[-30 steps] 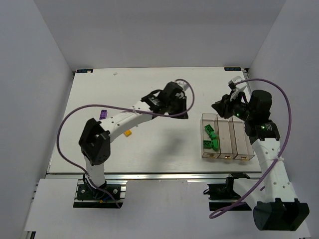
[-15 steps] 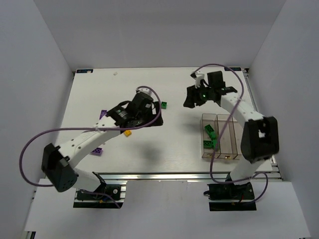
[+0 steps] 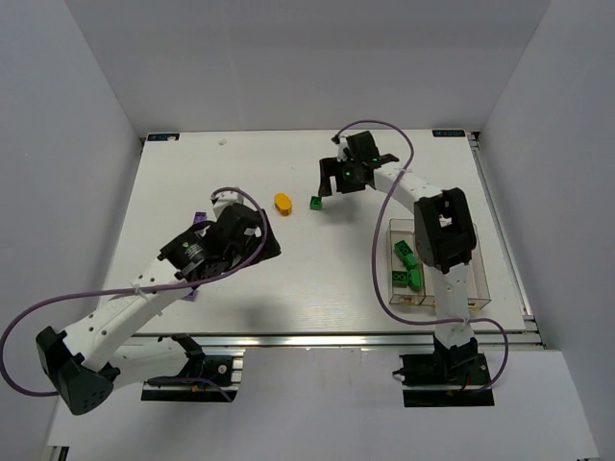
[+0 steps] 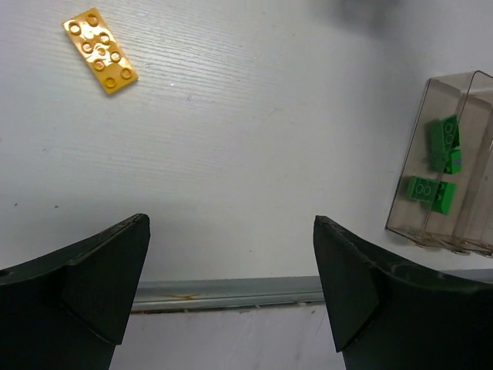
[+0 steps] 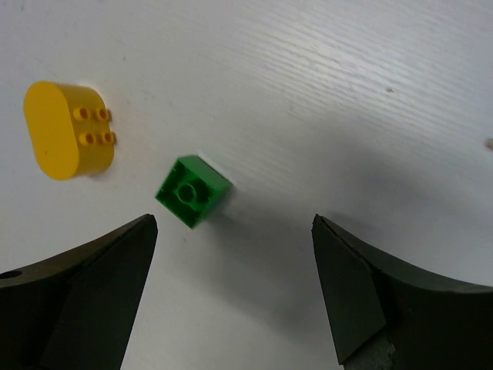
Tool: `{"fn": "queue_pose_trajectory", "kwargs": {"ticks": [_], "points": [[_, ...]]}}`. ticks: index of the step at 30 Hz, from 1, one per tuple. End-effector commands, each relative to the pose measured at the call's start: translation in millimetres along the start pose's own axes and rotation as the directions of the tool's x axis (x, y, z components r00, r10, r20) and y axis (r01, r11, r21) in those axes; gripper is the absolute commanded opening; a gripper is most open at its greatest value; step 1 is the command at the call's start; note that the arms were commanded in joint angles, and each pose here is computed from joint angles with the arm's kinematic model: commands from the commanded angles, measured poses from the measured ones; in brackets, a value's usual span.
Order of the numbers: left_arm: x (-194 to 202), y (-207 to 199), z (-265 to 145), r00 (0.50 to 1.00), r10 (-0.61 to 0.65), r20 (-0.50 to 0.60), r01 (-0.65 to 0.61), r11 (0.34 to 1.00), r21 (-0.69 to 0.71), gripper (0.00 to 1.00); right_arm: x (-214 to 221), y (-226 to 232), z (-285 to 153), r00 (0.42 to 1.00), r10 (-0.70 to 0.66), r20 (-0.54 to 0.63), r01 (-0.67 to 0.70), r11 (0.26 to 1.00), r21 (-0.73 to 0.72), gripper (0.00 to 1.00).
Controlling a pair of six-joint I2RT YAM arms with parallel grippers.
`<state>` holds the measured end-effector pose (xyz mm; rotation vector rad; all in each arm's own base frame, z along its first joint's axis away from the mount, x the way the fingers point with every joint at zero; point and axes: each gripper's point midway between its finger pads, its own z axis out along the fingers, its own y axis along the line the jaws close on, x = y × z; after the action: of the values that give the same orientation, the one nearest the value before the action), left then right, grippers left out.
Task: Sort the legos into containers by color
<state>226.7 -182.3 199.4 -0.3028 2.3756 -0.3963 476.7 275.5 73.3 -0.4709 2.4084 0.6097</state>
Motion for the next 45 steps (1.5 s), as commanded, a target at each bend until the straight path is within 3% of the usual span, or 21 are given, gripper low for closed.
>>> {"fn": "queue_pose_trajectory", "kwargs": {"ticks": [1,16,26,37,45], "points": [[-7.3,15.8,-17.8,0.994,-0.09,0.056,0.091,0.996,-0.025,0.96,-34.5,23.1,12.4,0.996,0.005,0.09,-0.008,1.0,0.031,0.87],[-4.2,33.2,-23.4,0.988,-0.128,0.08,0.134,0.989,-0.064,0.96,-11.7,24.1,47.3,0.997,-0.036,0.073,0.021,0.98,0.197,0.88],[-3.7,38.0,-27.9,0.987,-0.135,0.087,0.141,0.988,-0.064,0.96,-4.4,31.1,54.7,0.994,-0.089,0.068,0.073,0.975,0.209,0.65],[0.5,45.9,-33.4,0.982,-0.166,0.095,0.172,0.984,-0.055,0.96,17.5,26.4,52.9,0.996,-0.089,0.018,0.083,0.973,0.215,0.53],[2.2,47.4,-33.0,0.979,-0.18,0.098,0.186,0.981,-0.049,0.96,0.2,37.3,31.6,0.993,-0.11,0.048,0.101,0.982,0.161,0.29]]}}
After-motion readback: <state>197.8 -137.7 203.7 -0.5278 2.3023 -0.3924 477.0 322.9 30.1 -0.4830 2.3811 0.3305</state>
